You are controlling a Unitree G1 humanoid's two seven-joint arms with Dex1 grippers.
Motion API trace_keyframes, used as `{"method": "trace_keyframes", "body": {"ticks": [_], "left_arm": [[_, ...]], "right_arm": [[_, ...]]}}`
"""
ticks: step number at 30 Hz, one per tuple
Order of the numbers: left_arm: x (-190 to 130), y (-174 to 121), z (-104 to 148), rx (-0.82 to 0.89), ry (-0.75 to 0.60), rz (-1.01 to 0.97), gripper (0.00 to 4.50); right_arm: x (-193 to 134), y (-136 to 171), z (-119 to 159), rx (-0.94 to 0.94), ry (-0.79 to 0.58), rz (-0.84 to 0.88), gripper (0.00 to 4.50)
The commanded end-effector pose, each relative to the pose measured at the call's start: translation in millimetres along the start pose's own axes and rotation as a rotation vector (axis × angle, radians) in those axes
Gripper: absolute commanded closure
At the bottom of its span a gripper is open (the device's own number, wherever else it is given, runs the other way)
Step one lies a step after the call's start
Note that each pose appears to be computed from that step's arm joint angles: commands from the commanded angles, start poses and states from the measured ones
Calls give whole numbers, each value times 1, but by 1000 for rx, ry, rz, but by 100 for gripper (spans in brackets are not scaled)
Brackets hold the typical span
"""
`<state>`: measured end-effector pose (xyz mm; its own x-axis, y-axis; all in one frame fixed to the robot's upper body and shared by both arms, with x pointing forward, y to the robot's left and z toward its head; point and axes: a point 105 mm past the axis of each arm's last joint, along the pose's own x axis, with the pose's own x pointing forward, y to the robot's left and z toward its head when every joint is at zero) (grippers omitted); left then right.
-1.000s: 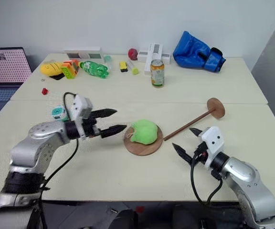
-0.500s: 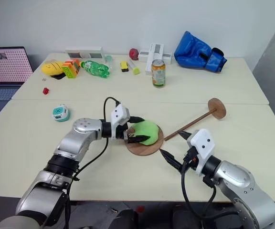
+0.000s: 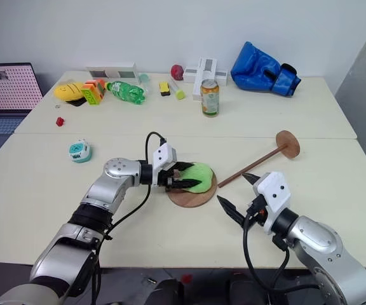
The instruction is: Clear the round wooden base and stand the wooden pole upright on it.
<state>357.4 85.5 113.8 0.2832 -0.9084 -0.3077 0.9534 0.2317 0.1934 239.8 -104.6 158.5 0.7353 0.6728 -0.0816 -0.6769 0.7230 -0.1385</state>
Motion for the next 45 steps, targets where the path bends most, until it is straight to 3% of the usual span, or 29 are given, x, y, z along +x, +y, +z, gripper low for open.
{"method": "trace_keyframes", "body": {"ticks": [1,8,12,16,20,25,33,38,45], "left_arm": [[2,-8,1,-23,-11,-20,293],[-16,4,1,-63,3,68,418],[-39,31,30,-121,-93,181,418],[-77,76,48,-142,-180,457,418],[-140,134,29,-203,-175,974,418],[-173,152,-5,-309,-135,1287,418],[-172,153,-28,-424,-123,1414,418],[-161,151,-33,-440,-115,1401,418],[-178,152,-30,-429,-156,1423,273]], "right_arm": [[1,0,17,-30,-52,21,0],[10,-1,18,-48,-41,65,0],[11,-1,23,-42,-56,77,0],[16,2,24,-37,-67,101,0],[26,9,35,-45,-117,140,0],[35,15,45,-54,-164,178,0],[38,22,84,-58,-321,209,0],[37,25,92,-61,-337,212,0],[40,24,82,-43,-304,211,0]]}}
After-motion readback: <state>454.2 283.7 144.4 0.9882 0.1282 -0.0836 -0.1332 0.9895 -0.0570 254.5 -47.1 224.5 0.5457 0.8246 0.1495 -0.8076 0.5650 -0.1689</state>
